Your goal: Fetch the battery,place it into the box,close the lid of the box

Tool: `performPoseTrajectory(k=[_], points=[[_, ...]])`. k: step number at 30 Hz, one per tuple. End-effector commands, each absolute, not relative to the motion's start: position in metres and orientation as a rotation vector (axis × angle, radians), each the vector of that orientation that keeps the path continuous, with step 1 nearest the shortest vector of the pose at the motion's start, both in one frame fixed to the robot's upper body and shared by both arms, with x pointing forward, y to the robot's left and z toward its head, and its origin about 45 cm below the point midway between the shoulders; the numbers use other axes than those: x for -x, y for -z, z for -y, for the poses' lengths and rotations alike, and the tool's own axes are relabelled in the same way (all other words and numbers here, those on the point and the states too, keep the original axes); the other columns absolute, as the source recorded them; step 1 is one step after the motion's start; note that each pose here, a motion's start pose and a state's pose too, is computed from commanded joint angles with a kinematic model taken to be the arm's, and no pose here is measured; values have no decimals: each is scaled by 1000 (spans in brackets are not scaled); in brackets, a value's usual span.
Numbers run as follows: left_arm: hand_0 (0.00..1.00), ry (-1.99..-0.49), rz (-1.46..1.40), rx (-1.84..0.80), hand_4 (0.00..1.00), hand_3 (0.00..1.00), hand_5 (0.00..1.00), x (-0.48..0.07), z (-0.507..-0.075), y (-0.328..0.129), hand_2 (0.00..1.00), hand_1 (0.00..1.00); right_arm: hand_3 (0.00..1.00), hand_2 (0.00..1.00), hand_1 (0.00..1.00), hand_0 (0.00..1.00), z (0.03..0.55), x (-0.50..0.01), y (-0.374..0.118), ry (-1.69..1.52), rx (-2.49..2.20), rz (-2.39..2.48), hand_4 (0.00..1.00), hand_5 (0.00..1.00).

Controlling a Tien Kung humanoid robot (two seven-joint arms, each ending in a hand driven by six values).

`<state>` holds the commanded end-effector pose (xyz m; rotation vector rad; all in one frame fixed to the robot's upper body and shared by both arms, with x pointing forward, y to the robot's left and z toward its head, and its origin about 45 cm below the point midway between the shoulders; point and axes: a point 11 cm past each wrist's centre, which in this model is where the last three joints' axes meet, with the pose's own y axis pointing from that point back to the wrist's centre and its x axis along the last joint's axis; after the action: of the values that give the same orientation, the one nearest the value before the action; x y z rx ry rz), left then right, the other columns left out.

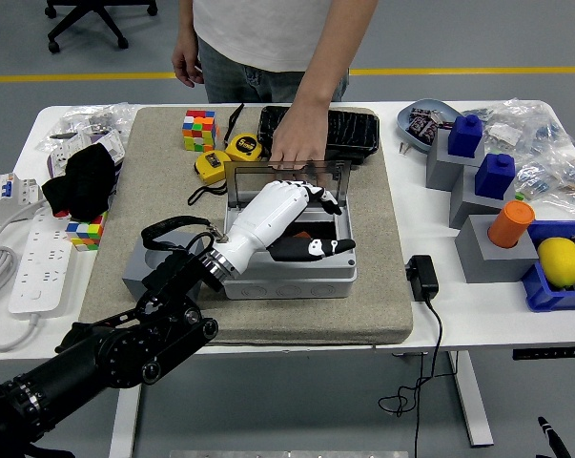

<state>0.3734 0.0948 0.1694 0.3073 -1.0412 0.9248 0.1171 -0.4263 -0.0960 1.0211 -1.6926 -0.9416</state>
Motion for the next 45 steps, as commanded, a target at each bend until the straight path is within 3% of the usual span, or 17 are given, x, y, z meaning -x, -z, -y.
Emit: performPoseTrajectory(k=[2, 11, 19, 20, 25, 26, 31, 32, 45], points=[[546, -922, 1047, -286, 998, 537, 998, -371, -91, -173, 517, 516, 760, 686, 690, 789, 426, -117, 96, 942, -1021, 1695, 998, 998], [532, -916, 1096, -106, 998, 529, 998, -346, -72, -207, 501, 481, 760, 686, 690, 789, 426, -116, 96, 951, -1015, 1702, 998, 998], [515, -949, 1177, 139, 998, 511, 998, -329, -59, -274, 488, 457, 760, 686, 690, 788, 425, -117, 96, 953, -1018, 1706, 998, 998], [551, -958, 1175, 150, 998, 596, 998, -331, -60, -280, 588, 586, 760, 686, 690, 788, 424, -117, 97, 953, -1018, 1707, 998, 998], [551, -990, 1181, 125, 998, 596, 998, -343, -66, -293, 588, 586, 760, 686, 690, 788, 425, -117, 96, 954, -1015, 1710, 998, 998], [940, -995, 1179, 103, 998, 868, 998, -346, -67, -293, 910, 959, 760, 686, 690, 788, 425, -117, 96, 955, -1013, 1710, 998, 998], [940, -1000, 1173, -111, 998, 868, 998, -365, -74, -281, 910, 959, 760, 686, 690, 788, 425, -117, 96, 956, -1010, 1712, 998, 998], [998, -1008, 1168, -161, 998, 998, 998, -369, -76, -279, 998, 998, 760, 686, 689, 788, 425, -117, 96, 956, -1011, 1713, 998, 998], [998, -1082, 1139, -787, 998, 987, 998, -405, -114, -269, 998, 998, 759, 686, 690, 786, 426, -118, 96, 952, -1011, 1714, 998, 998]])
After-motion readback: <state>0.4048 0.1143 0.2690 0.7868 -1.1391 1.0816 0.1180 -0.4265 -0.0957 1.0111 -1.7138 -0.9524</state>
